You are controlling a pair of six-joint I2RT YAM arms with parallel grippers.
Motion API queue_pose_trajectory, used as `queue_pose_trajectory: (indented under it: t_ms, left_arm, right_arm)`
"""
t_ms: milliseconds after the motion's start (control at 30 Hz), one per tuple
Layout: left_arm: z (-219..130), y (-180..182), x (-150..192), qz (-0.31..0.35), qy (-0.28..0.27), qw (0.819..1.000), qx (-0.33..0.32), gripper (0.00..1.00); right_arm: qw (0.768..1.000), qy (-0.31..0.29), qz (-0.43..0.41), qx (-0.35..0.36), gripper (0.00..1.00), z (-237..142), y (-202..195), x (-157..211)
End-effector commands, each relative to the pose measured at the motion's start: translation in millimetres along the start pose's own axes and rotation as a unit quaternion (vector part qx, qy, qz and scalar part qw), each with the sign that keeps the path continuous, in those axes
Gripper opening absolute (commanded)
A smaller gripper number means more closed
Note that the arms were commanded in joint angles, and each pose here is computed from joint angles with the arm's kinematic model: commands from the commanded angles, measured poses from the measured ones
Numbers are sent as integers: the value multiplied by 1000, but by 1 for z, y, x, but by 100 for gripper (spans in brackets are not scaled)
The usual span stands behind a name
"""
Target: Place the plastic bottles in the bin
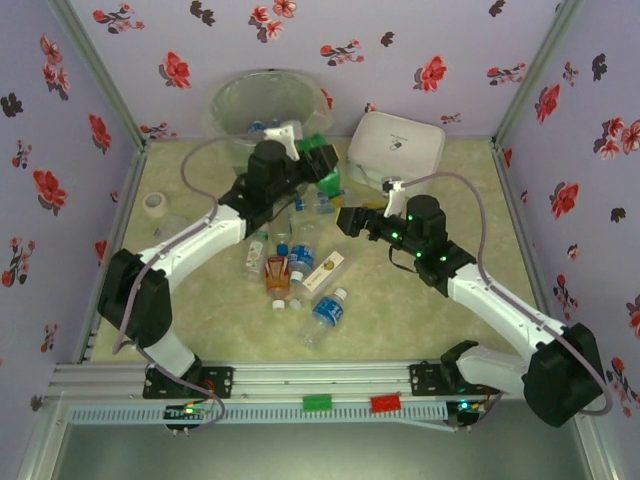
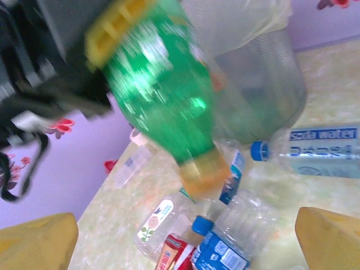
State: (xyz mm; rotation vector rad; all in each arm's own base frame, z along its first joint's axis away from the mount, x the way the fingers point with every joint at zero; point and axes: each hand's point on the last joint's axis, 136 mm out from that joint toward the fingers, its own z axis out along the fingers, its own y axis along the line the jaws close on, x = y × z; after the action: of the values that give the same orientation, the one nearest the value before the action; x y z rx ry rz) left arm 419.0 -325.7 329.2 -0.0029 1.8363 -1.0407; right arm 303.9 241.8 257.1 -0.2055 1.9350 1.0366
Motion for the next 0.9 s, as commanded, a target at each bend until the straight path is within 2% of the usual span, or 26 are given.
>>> queue_pose_trajectory:
  t_ms: [0,167,267,433,600,867]
  left_arm:
    - [-22,-22,-65,74,-55,996,3,38]
    - [-33,-24,-128,145,-99,984,-25,38]
    - [-37,-12,-164,158,-123,979,-47,38]
    - [-32,12,-202,221,-137,960,-106,38]
    - [-16,42,-214,268,-112,943,-164,38]
    - [21,100,-184,292,-17,928,-231,41]
  right_arm:
    - [997,-1,2,76,100,-5,-25,1]
    - [989,-3,21,146,99,-10,-54,9]
    - [983,-1,28,181,100,-13,-69,15]
    - [974,11,36,225,100,-18,-90,27]
    - [971,29,48,234,100,-17,-97,37]
    - [967,43,53,245,100,-17,-106,47]
